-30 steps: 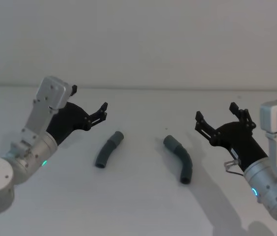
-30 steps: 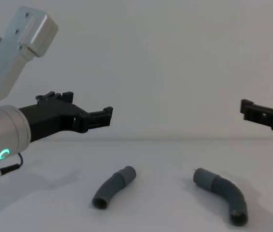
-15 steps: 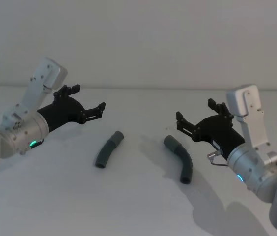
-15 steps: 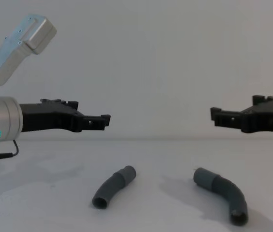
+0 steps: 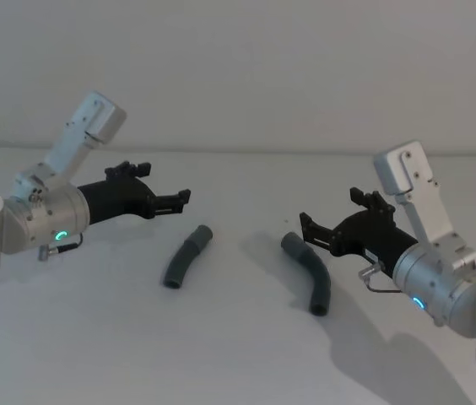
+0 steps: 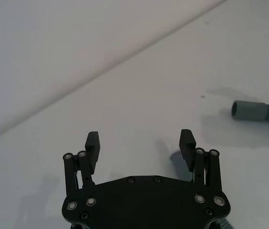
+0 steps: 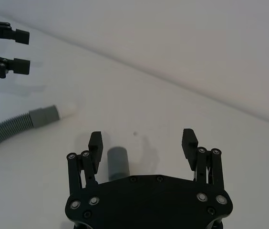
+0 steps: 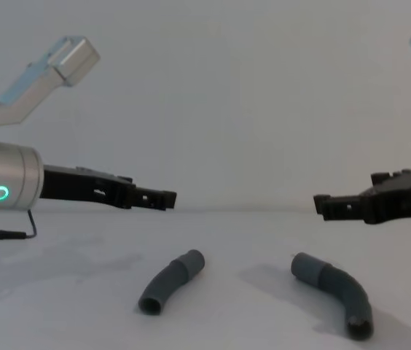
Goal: Use both hands to pick up one end of the pipe from the table, align the ends, and insert them.
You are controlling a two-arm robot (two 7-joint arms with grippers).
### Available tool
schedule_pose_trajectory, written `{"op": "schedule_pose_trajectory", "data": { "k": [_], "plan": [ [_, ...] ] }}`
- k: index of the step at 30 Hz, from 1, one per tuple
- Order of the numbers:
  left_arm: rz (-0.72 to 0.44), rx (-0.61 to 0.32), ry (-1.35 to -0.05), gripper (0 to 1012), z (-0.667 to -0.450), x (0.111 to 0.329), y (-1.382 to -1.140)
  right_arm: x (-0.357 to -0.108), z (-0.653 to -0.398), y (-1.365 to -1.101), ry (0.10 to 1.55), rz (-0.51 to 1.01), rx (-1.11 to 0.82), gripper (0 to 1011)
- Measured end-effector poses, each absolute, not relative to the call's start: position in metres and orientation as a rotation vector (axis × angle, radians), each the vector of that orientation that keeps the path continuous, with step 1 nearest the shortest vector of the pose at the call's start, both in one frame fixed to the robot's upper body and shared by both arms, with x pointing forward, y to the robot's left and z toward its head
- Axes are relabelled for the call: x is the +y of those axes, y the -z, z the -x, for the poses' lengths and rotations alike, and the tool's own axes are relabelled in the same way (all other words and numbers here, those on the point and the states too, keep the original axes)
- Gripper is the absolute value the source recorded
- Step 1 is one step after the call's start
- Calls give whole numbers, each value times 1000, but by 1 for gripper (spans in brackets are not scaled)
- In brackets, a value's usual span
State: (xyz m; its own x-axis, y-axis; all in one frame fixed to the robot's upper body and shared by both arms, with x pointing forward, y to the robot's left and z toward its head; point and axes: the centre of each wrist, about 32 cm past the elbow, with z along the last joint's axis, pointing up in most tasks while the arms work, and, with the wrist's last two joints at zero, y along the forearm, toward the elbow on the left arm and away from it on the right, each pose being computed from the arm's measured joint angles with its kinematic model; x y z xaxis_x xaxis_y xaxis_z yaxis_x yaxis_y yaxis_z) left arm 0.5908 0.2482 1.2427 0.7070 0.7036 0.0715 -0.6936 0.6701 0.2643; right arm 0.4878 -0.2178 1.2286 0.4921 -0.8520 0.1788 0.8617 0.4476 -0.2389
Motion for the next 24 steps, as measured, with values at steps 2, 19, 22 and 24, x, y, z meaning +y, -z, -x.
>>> {"op": "schedule_pose_trajectory", "data": {
  "k": [2, 19, 22, 24],
  "plan": [
    [-288, 60, -781, 1001, -591, 246, -1242, -220, -488, -1228, 1057, 325, -21, 1003],
    [-319, 149, -786, 1001, -579, 227, -1224, -226, -487, -1212, 1019, 372, 96, 1003],
    [-331, 150, -792, 1001, -576, 224, -1223, -226, -487, -1211, 1010, 370, 104, 1003],
    [-341, 148, -793, 1001, -575, 222, -1223, -224, -488, -1210, 999, 366, 112, 1003]
  ]
}}
